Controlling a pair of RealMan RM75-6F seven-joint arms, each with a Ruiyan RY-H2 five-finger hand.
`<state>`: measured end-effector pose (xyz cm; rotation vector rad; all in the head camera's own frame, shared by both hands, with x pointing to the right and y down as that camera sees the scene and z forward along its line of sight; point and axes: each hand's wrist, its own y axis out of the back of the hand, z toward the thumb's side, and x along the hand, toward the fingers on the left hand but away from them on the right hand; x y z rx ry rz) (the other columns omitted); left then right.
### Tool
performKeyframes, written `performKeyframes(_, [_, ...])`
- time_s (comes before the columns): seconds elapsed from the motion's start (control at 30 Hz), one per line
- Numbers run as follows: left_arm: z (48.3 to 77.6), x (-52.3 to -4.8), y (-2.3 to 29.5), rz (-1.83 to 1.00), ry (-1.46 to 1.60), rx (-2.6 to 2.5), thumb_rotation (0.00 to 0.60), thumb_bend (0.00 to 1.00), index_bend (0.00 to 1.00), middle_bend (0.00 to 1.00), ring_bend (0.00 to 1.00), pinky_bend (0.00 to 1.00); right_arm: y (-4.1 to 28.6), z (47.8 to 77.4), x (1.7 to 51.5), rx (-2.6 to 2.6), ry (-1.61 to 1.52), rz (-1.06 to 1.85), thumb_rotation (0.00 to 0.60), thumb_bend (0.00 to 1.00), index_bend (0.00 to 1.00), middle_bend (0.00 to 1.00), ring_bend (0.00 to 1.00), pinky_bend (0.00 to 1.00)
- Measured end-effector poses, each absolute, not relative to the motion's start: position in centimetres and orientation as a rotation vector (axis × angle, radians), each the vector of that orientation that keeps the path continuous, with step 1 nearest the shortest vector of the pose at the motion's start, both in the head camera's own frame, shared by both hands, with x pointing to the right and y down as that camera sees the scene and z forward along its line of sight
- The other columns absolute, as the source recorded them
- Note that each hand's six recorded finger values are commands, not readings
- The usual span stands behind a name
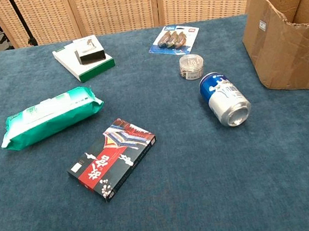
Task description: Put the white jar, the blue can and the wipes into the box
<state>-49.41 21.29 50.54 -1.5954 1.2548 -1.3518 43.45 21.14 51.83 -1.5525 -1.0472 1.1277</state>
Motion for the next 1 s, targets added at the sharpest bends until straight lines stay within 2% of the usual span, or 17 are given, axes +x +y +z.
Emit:
performKeyframes(0.43, [50.3, -49.7, 21.0, -1.34, 1.277, -1.603, 0.6, 0.0, 0.0, 0.0, 0.0, 0.0, 20.1, 52.5, 41.6, -1.622, -1.018, 1.061, 0.6, 0.0, 0.0, 0.0, 0.0, 0.0])
performKeyframes(0.63, [50.4, -49.6, 20.8, -1.33, 1.27, -1.622, 0.6, 0.0, 0.0, 0.0, 0.0, 0.0, 16.5, 51.9, 38.1, -1.682, -0.99, 0.977, 0.6, 0.0, 0.0, 0.0, 0.0, 0.0])
performKeyframes(0.77, [50.6, -49.6, 20.7, -1.342, 1.267, -1.626, 0.6, 0.0, 0.0, 0.0, 0.0, 0.0, 13.0, 51.5, 34.4, -1.758, -0.949, 0.932, 0.6, 0.0, 0.0, 0.0, 0.0, 0.0])
performKeyframes(1.0, [51.1, -49.7, 20.4, -1.369, 1.268, -1.629, 0.6, 0.0, 0.0, 0.0, 0.0, 0.0, 6.4, 53.2, 28.5, -1.871, -0.849, 0.986, 0.6, 0.0, 0.0, 0.0, 0.0, 0.0])
